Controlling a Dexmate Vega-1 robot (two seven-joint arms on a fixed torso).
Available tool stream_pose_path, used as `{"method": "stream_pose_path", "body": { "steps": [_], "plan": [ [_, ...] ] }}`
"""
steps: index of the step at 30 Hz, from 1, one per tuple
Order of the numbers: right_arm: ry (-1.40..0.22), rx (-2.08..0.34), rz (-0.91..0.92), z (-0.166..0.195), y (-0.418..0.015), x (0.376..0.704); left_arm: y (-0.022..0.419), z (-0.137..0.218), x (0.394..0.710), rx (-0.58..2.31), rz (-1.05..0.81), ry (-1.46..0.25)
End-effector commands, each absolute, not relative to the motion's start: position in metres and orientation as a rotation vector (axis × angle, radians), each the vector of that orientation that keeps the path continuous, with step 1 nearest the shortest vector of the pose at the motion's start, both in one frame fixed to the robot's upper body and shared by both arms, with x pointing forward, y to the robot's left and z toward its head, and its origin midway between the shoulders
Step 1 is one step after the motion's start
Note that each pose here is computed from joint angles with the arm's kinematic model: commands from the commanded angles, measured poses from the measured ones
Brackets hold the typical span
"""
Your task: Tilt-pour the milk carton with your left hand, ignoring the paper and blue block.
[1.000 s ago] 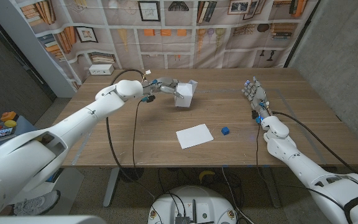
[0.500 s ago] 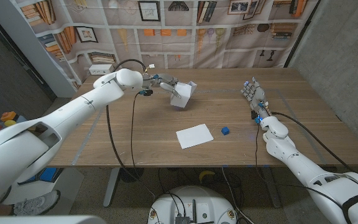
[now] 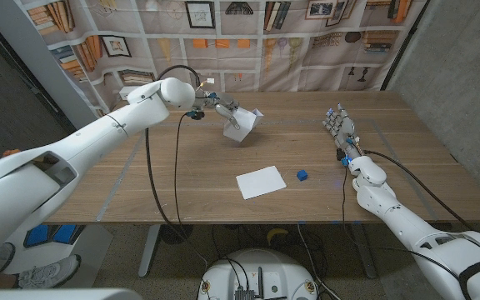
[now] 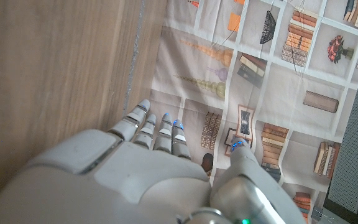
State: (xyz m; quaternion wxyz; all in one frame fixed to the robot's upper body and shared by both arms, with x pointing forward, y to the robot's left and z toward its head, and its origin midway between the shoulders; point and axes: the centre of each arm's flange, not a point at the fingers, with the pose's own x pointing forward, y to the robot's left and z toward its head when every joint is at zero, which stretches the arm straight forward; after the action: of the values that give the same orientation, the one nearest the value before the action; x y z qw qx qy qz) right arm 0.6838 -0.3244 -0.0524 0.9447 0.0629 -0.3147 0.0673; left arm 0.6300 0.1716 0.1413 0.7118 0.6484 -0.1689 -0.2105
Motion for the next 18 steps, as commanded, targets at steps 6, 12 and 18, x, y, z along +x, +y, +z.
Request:
{"method": "stream_pose_path", "body": {
  "steps": [6,12,18],
  "plan": [
    [-0.761,-0.036,-0.020,0.005,-0.333,0.699,0.154,0.168,0.622,1.636,-0.458,-0.324],
    [-0.657,-0.072,0.083,0.031,-0.326,0.724,0.153,0.175,0.623,1.698,-0.458,-0.293],
    [-0.638,-0.045,0.117,0.016,-0.318,0.725,0.152,0.182,0.617,1.759,-0.447,-0.252]
  ]
}}
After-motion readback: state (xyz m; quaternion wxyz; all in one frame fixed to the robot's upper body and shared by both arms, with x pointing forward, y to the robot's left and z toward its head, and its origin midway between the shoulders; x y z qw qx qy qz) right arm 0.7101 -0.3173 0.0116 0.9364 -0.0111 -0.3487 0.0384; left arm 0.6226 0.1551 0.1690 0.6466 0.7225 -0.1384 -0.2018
